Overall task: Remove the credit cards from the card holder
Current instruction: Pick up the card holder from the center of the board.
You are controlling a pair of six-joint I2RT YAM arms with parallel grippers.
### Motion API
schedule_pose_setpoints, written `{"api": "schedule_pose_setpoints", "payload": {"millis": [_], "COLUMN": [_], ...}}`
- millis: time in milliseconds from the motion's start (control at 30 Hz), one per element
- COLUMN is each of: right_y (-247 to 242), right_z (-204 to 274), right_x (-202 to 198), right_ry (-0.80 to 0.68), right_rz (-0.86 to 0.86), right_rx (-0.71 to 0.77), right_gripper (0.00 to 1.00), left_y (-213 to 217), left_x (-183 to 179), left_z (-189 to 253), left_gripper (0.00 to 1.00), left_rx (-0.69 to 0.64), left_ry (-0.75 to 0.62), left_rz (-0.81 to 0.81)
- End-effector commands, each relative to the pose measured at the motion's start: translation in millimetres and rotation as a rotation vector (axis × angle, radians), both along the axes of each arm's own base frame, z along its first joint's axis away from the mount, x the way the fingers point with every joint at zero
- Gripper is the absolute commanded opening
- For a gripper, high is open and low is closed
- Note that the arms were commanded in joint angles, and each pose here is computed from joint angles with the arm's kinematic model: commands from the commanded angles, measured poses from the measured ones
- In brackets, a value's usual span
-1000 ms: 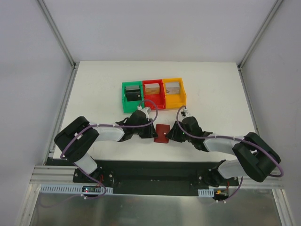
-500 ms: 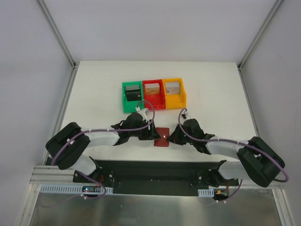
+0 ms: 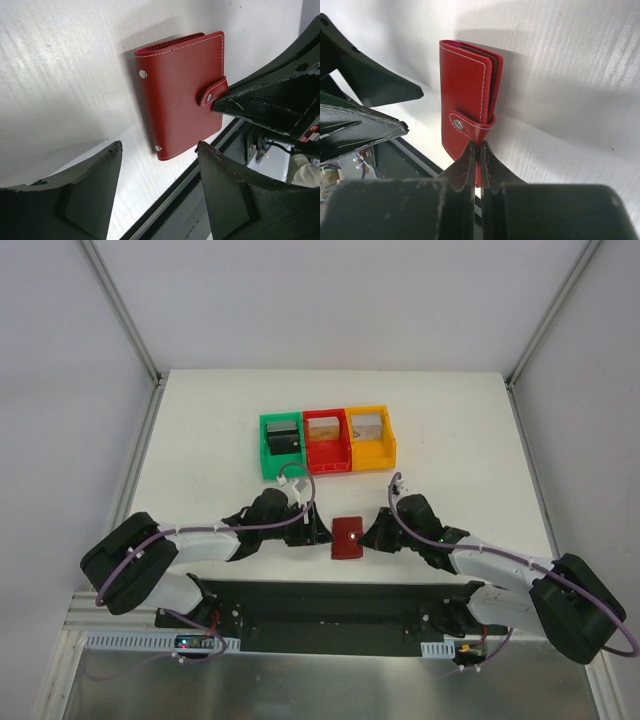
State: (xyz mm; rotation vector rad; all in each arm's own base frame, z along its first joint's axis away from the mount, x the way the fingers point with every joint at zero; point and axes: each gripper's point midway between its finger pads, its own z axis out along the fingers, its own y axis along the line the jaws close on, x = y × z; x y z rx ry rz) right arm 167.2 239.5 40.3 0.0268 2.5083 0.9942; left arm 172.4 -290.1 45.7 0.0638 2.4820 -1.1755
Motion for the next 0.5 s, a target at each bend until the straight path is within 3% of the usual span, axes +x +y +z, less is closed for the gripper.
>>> {"api": "schedule_pose_setpoints", "payload": {"millis": [0,167,467], "right_y": [9.1,15.1,20.7], "right_z": [23.2,35.8,53.5], "right_x": [-1.0,-1.8,-0.7], "right_ry": [-0.039,-0.051,-0.075], "right_rz": [0.04,0.056,0.063], "right_rx": [0.059,0.106,0.161], "right_gripper": [0.0,0.0,0.0], "left_y": [-17.4,-30.2,-32.3], "left_x": [-1.6,-6.1,-8.6], "left_z": [25.1,43.9,43.9], "left_gripper": [0.61,0.62,0.62], "left_rx": [-0.15,-0.254,-0.279], "left_ry": [-0.025,-0.04,-0.028], "left_rz": [-0.049,-0.107,-0.12]}}
